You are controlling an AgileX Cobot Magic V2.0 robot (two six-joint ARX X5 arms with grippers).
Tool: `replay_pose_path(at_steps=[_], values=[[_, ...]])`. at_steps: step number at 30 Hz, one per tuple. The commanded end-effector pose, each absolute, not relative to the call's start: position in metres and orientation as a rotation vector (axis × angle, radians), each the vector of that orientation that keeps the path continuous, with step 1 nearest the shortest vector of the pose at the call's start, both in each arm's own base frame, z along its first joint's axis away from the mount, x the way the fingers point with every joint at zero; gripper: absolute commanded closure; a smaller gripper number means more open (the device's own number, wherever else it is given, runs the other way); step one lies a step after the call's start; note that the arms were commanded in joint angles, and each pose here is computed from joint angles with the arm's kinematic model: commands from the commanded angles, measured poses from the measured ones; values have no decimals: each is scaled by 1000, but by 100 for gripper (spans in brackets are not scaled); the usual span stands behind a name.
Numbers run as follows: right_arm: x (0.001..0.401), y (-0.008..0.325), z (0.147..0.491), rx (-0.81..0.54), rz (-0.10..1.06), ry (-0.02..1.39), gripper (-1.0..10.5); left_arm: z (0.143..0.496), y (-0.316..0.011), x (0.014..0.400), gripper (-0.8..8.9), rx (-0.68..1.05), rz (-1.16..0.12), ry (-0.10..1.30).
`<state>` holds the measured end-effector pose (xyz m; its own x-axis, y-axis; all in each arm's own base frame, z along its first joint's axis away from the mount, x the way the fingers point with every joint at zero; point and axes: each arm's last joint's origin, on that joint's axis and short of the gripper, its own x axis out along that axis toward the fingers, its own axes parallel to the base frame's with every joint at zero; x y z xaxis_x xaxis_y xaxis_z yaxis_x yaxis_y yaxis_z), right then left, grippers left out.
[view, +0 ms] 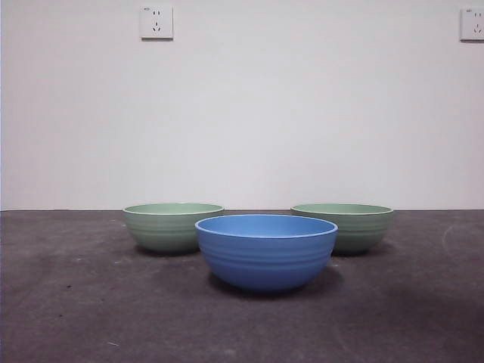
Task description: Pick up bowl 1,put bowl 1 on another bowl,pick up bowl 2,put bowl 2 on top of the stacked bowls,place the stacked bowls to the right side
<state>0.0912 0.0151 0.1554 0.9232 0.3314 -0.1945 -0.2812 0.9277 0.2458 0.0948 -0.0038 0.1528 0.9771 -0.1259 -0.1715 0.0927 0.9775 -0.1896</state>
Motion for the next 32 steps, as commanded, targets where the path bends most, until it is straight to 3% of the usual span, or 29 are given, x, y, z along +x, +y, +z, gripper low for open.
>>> replay_pose_path(at_steps=[1, 8, 16, 22, 32], values=[[92, 15, 152, 352, 303, 264, 945, 149, -5, 95, 819, -254, -144, 202], [92, 17, 163, 574, 347, 219, 958, 160, -9, 92, 821, -411, -281, 210], [87, 17, 202, 584, 383, 148, 959, 201, -11, 84, 821, -432, -355, 167], [89, 19, 244, 516, 456, 190, 959, 237, -14, 84, 821, -418, -459, 217], [106, 24, 310, 246, 565, 496, 958, 292, -17, 91, 821, -197, -597, 423]])
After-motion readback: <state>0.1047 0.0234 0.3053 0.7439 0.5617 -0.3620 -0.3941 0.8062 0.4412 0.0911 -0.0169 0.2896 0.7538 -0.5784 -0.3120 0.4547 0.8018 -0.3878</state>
